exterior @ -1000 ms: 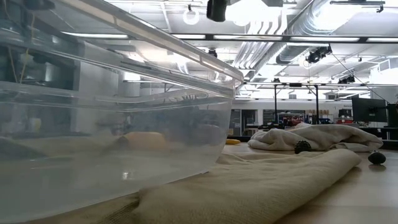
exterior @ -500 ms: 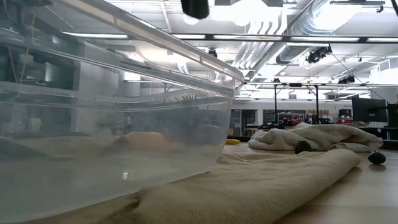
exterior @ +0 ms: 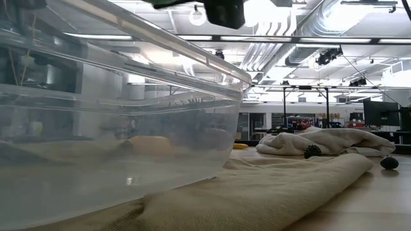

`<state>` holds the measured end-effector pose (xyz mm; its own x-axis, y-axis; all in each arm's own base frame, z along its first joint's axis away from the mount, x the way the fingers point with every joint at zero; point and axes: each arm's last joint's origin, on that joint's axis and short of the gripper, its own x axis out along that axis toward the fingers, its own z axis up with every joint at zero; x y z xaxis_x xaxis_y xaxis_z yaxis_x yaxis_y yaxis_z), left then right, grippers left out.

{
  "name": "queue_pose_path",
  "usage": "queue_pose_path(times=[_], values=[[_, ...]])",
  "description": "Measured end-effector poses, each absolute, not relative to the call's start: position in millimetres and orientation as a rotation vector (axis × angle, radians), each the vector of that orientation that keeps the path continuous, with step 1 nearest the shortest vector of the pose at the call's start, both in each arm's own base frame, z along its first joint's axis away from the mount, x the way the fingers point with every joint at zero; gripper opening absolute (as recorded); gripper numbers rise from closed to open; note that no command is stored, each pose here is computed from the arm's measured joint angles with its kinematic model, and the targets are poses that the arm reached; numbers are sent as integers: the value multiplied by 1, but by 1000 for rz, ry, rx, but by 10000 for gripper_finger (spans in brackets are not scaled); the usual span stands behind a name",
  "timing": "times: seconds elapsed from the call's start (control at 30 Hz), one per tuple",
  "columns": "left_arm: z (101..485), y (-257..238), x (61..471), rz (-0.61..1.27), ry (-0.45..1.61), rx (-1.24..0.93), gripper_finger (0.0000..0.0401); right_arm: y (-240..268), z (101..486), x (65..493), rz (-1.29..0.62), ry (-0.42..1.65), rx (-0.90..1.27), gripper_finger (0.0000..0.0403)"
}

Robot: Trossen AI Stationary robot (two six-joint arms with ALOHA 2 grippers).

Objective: Pick and placing Produce into tupperware
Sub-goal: Put the green corn into the container

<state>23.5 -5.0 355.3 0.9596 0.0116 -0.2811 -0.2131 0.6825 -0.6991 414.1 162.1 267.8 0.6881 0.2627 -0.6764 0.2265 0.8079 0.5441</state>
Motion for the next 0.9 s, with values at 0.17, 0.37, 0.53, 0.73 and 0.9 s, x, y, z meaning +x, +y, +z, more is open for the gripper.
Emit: queue_pose_path(times=[0.17, 0.37, 0.53, 0.73, 0.9], values=[[355, -5, 24, 131, 264, -812, 134, 167, 264, 411, 20, 857, 618, 197], [355, -5, 23, 141, 263, -825, 134, 172, 248, 419, 30, 864, 614, 197], [355, -4, 23, 153, 262, -826, 134, 174, 234, 424, 31, 880, 599, 197], [355, -4, 23, 173, 261, -827, 134, 176, 218, 429, 30, 917, 591, 197], [354, -4, 23, 179, 270, -834, 134, 176, 213, 429, 30, 934, 574, 197]])
